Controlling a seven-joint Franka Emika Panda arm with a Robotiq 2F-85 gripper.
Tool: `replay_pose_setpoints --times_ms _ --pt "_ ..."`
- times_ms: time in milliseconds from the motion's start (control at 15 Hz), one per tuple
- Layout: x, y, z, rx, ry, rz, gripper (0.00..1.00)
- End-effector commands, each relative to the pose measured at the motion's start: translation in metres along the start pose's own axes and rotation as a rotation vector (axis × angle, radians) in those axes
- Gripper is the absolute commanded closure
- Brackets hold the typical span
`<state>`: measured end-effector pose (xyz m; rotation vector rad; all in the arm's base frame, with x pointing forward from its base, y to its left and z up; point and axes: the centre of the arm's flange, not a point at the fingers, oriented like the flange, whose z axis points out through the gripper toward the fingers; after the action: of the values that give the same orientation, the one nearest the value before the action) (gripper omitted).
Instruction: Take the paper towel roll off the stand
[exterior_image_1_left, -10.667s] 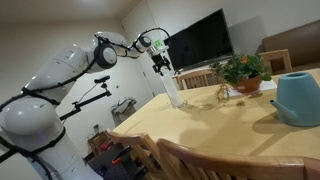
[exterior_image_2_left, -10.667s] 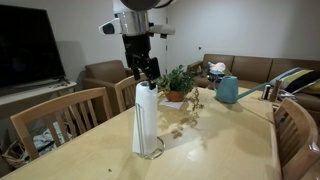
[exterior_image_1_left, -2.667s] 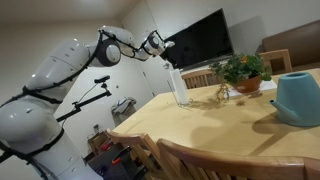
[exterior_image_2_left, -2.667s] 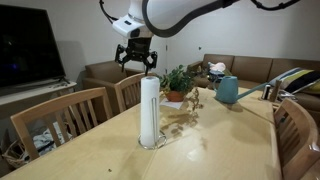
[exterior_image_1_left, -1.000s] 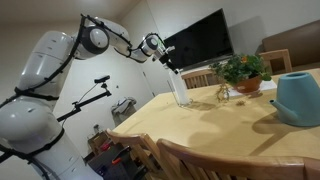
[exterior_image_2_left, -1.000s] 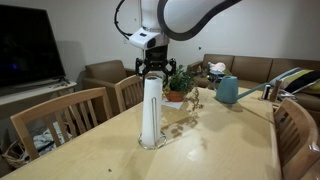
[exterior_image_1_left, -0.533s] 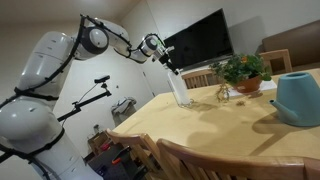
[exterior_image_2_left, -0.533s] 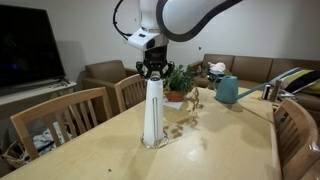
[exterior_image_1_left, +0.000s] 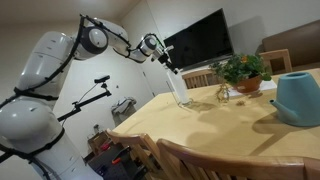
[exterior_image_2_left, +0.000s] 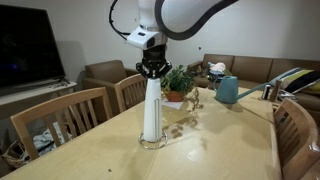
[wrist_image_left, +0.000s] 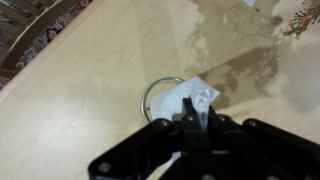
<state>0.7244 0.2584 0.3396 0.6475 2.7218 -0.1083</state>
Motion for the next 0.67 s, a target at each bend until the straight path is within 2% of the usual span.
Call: replay_pose_setpoints --times_ms 0,400,600 --pt "-0.0005 -0.0080 -0.0168 -0.022 -0.024 -0.131 0.97" --pt "-0.0012 -0.0117 -0.0212 -0.032 -0.097 -0.384 0.97" --pt "-0.0031 -0.0122 -0.0200 -0.033 -0.127 -0.444 0.97"
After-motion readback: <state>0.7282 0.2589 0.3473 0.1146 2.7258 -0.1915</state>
